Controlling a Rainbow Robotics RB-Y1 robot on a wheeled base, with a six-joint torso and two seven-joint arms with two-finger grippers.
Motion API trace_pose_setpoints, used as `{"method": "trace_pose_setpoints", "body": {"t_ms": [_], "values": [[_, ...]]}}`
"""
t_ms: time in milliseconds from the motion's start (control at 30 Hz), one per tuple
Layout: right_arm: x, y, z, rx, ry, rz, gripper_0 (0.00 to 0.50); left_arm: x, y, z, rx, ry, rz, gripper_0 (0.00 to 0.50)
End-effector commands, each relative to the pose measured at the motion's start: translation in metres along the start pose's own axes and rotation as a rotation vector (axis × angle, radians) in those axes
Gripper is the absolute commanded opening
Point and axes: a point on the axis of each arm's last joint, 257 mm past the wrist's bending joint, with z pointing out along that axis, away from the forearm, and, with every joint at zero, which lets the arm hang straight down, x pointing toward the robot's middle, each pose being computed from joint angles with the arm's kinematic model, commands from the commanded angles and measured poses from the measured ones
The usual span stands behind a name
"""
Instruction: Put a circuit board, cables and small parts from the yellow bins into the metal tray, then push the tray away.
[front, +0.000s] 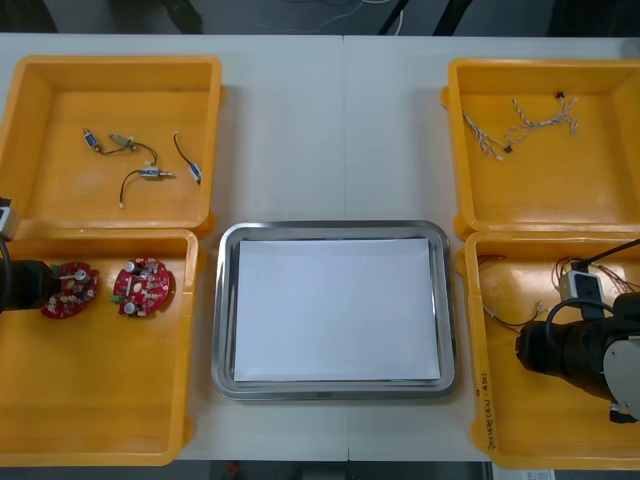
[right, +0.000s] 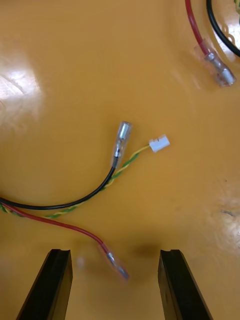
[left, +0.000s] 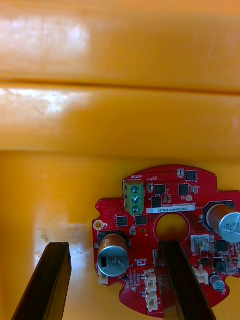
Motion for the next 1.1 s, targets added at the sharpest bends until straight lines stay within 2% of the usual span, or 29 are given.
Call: {"method": "trace_pose_setpoints", "body": {"t_ms": [33,267,333,367,400,433,467,500,533,733,900,1100], "values": [[0.014,0.008,0.016,-0.032,0.009,0.05,0.5,0.01,0.018,-0.003,-0.04,0.017,0.055,0.5],[0.013,0.007,0.017,-0.032,0.005,0.051,0.5,0.008,0.018,-0.003,-0.04,0.011,0.055,0.5],[0.014,0.007,0.017,-0.032,0.006,0.052,0.5,0.008,0.018,-0.003,-0.042,0.009,0.057,0.415],[0.014,0.008,0.017,-0.034,0.007,0.052,0.5,0.008,0.018,-0.003,-0.042,0.009,0.057,0.322],[0.014,0.008,0.017,-0.035,0.008,0.052,0.387,0.007,0.019,-0.003,-0.045,0.008,0.058,0.214],[0.014,0.008,0.017,-0.035,0.008,0.052,0.301,0.007,0.019,-0.003,-0.045,0.008,0.058,0.167],[0.014,0.009,0.017,-0.037,0.008,0.052,0.16,0.007,0.019,-0.003,-0.045,0.008,0.058,0.044],[0.014,0.009,0.017,-0.037,0.008,0.052,0.053,0.007,0.019,-0.003,-0.045,0.008,0.058,0.0],[0.014,0.009,0.017,-0.038,0.009,0.053,0.0,0.007,0.019,-0.003,-0.045,0.008,0.058,0.0],[0.01,0.007,0.009,-0.029,0.003,0.043,0.0,0.007,0.019,-0.003,-0.043,0.008,0.058,0.0],[0.007,0.001,-0.019,-0.001,0.021,0.025,0.0,0.007,0.018,-0.003,-0.043,0.007,0.059,0.0],[-0.004,-0.012,-0.056,0.046,0.012,-0.015,0.0,0.003,0.016,-0.007,-0.04,0.012,0.068,0.0]]}}
